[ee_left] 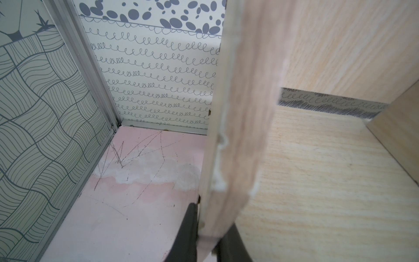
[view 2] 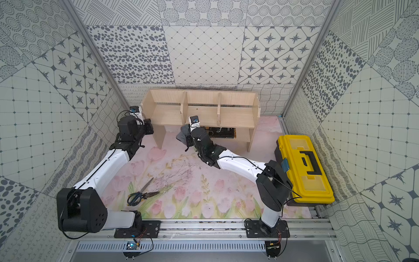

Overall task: Wipe the bookshelf clean with a cloth
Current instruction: Wipe the dust from the shelf.

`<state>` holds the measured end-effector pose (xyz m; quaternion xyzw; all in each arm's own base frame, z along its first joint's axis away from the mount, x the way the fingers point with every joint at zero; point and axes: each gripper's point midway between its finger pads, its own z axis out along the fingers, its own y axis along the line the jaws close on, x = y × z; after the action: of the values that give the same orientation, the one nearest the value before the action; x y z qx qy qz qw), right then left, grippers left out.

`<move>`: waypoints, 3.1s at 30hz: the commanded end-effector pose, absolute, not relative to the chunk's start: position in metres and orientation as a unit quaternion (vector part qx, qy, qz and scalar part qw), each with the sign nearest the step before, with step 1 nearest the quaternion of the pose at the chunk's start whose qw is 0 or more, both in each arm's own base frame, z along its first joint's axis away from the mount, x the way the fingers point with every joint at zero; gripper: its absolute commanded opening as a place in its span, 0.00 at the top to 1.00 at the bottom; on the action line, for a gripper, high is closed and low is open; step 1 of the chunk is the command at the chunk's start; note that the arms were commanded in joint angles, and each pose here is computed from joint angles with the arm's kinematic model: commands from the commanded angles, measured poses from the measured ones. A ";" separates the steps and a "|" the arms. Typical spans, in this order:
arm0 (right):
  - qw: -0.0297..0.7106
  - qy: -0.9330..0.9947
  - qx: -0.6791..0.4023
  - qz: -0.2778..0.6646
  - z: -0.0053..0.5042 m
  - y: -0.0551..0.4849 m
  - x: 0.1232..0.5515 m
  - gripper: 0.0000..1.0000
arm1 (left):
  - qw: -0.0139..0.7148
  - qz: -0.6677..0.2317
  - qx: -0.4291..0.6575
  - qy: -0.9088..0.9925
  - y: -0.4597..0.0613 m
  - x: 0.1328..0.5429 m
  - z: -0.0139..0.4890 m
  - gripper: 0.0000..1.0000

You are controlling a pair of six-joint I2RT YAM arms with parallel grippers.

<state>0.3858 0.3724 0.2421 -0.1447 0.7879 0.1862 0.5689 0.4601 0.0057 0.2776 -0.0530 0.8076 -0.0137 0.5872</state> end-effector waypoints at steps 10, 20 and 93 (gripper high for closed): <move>0.514 0.840 -0.101 0.143 0.189 0.320 0.378 1.00 | 0.515 -0.141 -0.100 0.840 -0.022 0.453 0.246 1.00; 0.621 0.774 -0.050 0.116 0.375 0.228 0.358 1.00 | 0.517 -0.139 -0.104 0.838 -0.020 0.452 0.249 1.00; 0.496 0.863 -0.032 -0.088 0.353 0.151 0.439 1.00 | 0.523 -0.146 -0.107 0.833 -0.020 0.450 0.253 1.00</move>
<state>0.4269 0.1711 0.3329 -0.0934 0.8667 -0.1382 0.4700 0.4608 0.0050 0.2782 -0.0515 0.8104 -0.0229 0.5832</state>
